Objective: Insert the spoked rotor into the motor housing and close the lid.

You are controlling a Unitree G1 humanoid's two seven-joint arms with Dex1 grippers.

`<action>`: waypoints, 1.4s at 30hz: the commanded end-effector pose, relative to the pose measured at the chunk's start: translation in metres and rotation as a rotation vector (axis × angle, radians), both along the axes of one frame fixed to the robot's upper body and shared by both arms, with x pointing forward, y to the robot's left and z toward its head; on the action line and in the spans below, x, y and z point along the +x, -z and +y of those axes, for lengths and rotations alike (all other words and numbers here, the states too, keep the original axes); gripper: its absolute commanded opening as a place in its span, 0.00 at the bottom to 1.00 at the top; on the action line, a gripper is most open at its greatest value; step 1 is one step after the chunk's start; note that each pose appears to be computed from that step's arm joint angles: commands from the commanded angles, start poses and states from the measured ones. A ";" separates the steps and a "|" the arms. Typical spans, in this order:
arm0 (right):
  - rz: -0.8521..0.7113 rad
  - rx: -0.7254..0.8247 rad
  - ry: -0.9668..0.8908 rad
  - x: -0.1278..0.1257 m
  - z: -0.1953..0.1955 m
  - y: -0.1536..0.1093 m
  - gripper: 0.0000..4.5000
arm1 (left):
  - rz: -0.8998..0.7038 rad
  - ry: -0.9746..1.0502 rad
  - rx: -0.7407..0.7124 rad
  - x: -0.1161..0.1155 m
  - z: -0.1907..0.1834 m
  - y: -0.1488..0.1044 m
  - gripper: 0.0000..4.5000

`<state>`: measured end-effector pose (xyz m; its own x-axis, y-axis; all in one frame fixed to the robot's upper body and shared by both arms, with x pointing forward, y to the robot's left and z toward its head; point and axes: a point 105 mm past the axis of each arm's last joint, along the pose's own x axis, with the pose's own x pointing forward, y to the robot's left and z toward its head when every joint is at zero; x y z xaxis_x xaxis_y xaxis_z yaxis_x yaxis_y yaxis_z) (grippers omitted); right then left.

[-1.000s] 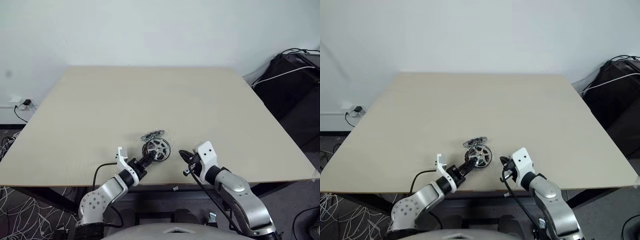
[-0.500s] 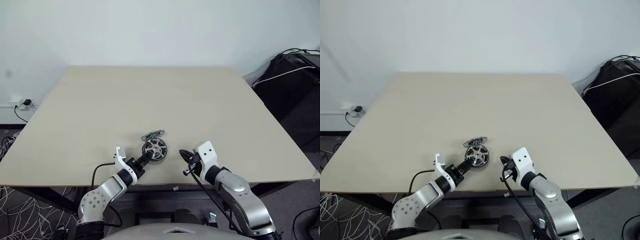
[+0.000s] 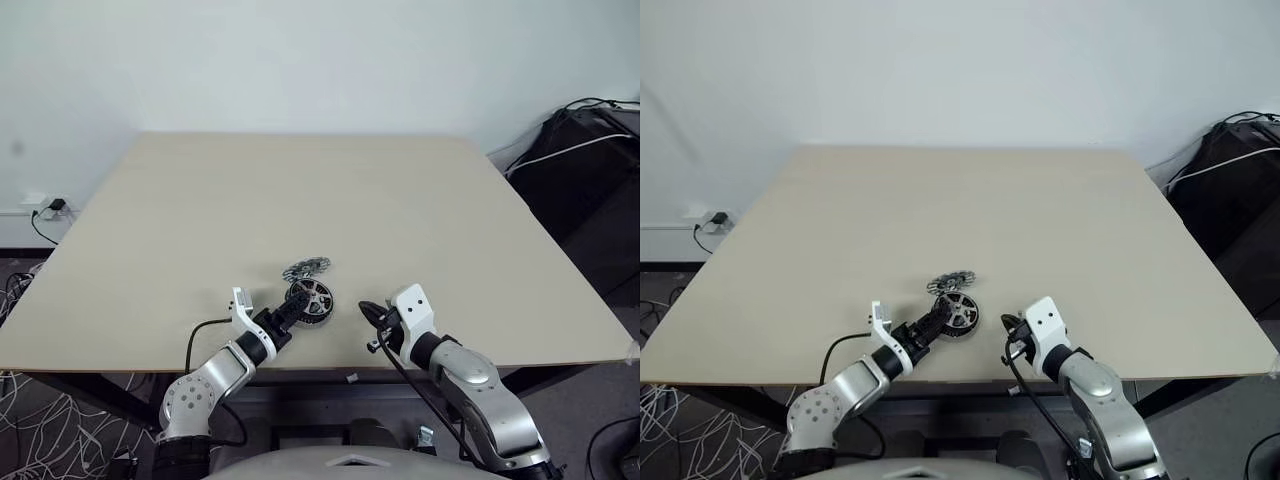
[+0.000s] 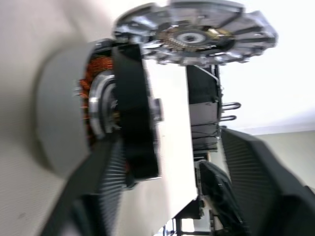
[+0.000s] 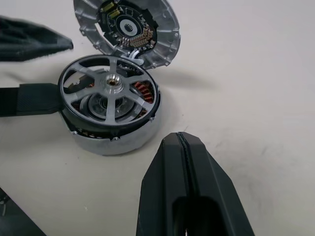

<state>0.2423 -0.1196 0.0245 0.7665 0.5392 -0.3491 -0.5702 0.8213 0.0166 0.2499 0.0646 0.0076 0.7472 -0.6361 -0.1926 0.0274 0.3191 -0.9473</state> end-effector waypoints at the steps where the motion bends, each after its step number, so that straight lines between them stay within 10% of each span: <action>1: -0.051 0.001 0.004 0.005 -0.002 -0.010 0.00 | -0.007 -0.001 -0.009 -0.005 -0.003 -0.005 0.88; 15: -0.052 0.019 -0.023 0.008 0.005 -0.008 0.00 | -0.075 -0.084 0.060 -0.023 0.031 -0.016 0.88; 23: -0.067 0.059 -0.055 0.014 0.022 -0.013 0.00 | -0.337 -0.147 0.561 -0.017 0.067 -0.008 0.88; 36: 0.013 0.001 -0.160 0.031 0.062 0.006 0.00 | -0.746 0.081 1.018 -0.022 0.056 -0.006 0.03; 42: -0.010 0.017 -0.196 0.040 0.081 -0.001 0.00 | -0.806 0.105 1.052 -0.024 0.048 -0.005 0.01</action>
